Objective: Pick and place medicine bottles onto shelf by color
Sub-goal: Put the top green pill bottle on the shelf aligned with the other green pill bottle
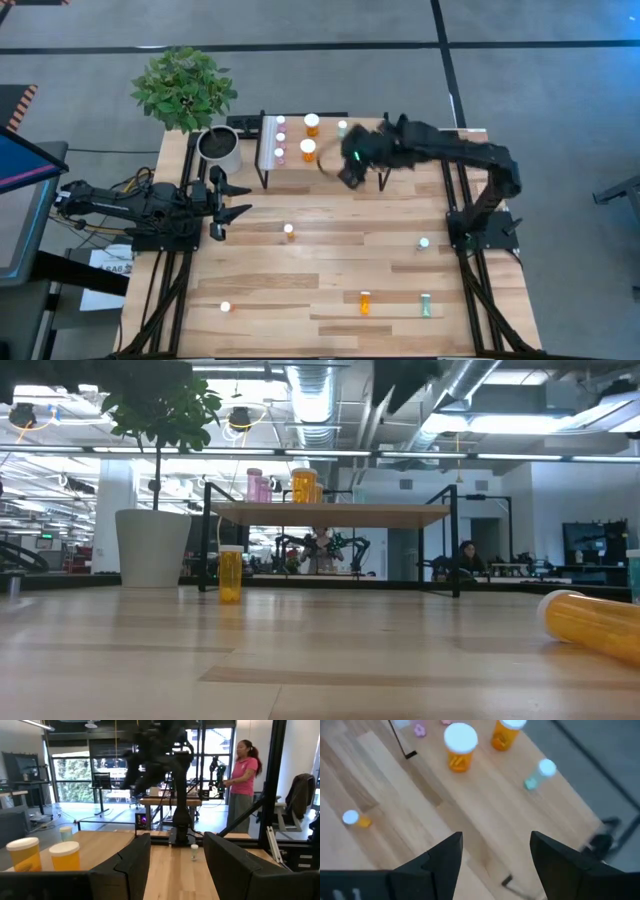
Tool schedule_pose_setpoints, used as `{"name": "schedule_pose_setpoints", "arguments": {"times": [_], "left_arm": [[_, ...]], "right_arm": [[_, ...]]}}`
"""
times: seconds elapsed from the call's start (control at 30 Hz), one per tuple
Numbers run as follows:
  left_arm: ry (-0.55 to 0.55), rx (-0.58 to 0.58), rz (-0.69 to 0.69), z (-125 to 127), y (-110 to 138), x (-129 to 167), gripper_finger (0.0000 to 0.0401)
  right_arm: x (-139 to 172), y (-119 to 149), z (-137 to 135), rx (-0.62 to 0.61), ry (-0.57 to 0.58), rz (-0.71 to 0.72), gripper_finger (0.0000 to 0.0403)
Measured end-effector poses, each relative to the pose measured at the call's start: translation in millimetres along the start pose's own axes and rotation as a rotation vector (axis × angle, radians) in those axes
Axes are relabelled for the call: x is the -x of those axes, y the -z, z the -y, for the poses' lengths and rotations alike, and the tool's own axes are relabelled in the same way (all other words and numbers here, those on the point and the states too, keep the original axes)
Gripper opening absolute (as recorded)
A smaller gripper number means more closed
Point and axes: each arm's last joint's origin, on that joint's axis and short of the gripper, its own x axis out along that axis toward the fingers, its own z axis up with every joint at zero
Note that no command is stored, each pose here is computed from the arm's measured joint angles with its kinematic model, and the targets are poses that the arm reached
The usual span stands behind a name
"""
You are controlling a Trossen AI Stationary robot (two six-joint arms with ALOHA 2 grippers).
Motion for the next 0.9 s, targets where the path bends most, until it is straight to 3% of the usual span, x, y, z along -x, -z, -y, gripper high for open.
{"name": "schedule_pose_setpoints", "arguments": {"times": [0.13,0.47,0.73,0.9], "left_arm": [[0.002,0.007,0.014,0.0,-1.3,0.0,0.0173],[0.027,0.031,0.042,0.6,-4.1,0.1,0.0173],[0.033,0.051,0.046,0.8,-4.5,0.1,0.0173],[0.041,0.063,0.044,1.0,-4.3,0.1,0.0173]], "right_arm": [[38.8,32.5,-27.4,-0.01,0.043,0.028,0.0256],[101.7,103.7,-82.3,-0.079,-0.06,0.115,0.0255],[69.8,176.9,-101.2,-0.201,-0.1,0.096,0.0254],[37.3,220.4,-91.0,-0.331,-0.239,0.068,0.0254]]}}
